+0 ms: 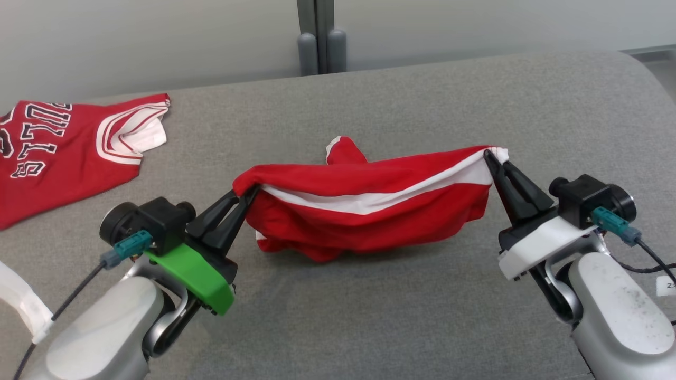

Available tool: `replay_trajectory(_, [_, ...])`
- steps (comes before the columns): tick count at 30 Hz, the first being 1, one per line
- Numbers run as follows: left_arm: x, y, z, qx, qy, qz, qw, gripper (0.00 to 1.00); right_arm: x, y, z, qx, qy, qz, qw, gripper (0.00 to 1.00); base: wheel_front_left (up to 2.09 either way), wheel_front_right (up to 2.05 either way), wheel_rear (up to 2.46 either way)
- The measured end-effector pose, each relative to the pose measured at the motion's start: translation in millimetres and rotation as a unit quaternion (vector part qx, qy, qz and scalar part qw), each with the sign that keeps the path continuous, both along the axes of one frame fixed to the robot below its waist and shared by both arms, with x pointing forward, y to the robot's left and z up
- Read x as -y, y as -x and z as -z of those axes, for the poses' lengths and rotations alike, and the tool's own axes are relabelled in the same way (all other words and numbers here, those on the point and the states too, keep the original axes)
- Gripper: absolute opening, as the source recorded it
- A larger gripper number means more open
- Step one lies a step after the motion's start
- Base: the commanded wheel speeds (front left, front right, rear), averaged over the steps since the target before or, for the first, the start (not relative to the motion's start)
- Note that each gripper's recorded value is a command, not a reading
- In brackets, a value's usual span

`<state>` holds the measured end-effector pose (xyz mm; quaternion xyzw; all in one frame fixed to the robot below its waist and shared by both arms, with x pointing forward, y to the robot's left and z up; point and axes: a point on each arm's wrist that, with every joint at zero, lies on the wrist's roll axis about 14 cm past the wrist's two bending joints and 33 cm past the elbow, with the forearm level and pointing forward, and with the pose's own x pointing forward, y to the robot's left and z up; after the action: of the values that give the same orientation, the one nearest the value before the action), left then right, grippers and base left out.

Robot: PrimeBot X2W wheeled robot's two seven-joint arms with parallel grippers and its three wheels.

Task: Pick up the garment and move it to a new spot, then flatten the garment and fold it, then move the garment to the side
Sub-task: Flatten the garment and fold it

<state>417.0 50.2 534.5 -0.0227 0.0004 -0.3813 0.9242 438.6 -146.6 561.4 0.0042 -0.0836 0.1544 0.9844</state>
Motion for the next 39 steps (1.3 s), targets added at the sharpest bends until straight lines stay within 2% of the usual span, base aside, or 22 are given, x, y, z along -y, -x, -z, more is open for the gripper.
replay_trajectory(5, [6, 9, -60, 0.056, 0.008, 0.030, 0.998, 0.00, 1, 15, -68, 0.086, 0.004, -0.011, 0.996, 0.00, 0.00, 0.00, 0.00])
replay_trajectory(10, [14, 23, -129, 0.127, 0.017, 0.059, 0.990, 0.00, 7, 42, -141, 0.182, 0.013, -0.010, 0.983, 0.00, 0.00, 0.00, 0.00])
replay_trajectory(15, [19, 30, -178, 0.171, 0.027, 0.073, 0.982, 0.00, 9, 63, -187, 0.243, 0.018, -0.008, 0.970, 0.00, 0.00, 0.00, 0.00])
replay_trajectory(19, [18, 24, -193, 0.179, 0.025, 0.073, 0.981, 0.00, 10, 63, -202, 0.257, 0.019, -0.001, 0.966, 0.00, 0.00, 0.00, 0.00])
replay_trajectory(25, [13, -13, -176, 0.133, 0.024, 0.052, 0.989, 0.00, 9, 33, -193, 0.239, 0.009, -0.002, 0.971, 0.00, 0.00, 0.00, 0.00])
replay_trajectory(29, [14, -53, -163, 0.109, 0.032, 0.034, 0.993, 0.00, 10, -5, -188, 0.240, 0.011, 0.002, 0.971, 0.00, 0.00, 0.00, 0.00])
replay_trajectory(33, [19, -97, -166, 0.125, 0.046, 0.016, 0.991, 0.00, 15, -45, -198, 0.265, 0.017, 0.015, 0.964, 0.00, 0.00, 0.00, 0.00])
replay_trajectory(39, [37, -145, -187, 0.162, 0.108, 0.010, 0.981, 0.00, 26, -86, -224, 0.302, -0.008, 0.042, 0.952, 0.00, 0.00, 0.00, 0.00])
